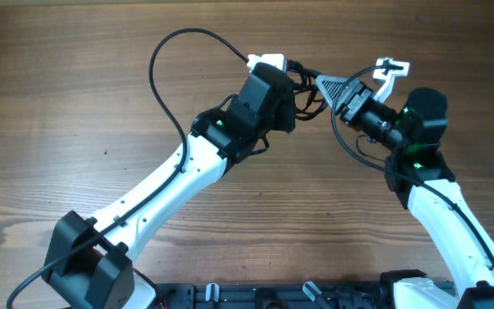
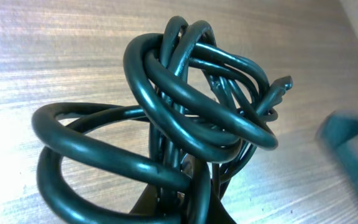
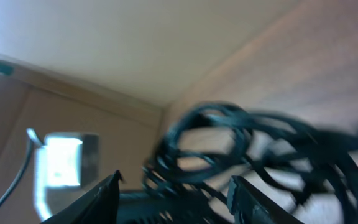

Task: Untangle cables

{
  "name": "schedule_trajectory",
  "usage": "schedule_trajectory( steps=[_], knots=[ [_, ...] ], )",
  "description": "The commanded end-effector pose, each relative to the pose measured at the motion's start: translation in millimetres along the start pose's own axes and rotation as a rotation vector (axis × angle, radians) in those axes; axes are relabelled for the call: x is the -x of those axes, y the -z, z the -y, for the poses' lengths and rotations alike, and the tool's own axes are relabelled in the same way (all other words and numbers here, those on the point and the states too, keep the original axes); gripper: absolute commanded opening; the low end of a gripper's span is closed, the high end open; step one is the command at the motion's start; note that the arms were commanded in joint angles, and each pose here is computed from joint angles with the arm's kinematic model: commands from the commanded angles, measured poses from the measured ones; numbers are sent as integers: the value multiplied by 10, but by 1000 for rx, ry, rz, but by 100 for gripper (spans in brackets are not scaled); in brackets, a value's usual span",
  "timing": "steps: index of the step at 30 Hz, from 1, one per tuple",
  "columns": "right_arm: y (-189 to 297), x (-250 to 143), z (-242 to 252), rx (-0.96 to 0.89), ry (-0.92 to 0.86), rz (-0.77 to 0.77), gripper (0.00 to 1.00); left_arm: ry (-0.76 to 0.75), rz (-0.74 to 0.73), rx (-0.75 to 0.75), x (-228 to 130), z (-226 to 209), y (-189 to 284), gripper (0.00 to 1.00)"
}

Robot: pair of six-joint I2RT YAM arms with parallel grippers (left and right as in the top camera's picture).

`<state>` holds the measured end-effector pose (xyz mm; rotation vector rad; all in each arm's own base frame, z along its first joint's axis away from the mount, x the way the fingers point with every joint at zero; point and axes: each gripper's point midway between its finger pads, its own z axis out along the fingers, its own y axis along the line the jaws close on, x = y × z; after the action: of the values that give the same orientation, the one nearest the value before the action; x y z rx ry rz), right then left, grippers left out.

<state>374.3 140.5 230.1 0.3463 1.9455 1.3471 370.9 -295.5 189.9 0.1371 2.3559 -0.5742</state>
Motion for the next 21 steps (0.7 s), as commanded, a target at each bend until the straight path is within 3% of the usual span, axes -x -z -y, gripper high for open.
schedule_trajectory(
  steps=[1, 21],
  knots=[
    [-13, -130, 168, -61, -47, -54, 60, -3, 81, -16, 240, 81, 146, 4],
    [-38, 128, 341, -139, -28, 86, 53, -66, -34, -225, 33, 441, 185, 4]
  ],
)
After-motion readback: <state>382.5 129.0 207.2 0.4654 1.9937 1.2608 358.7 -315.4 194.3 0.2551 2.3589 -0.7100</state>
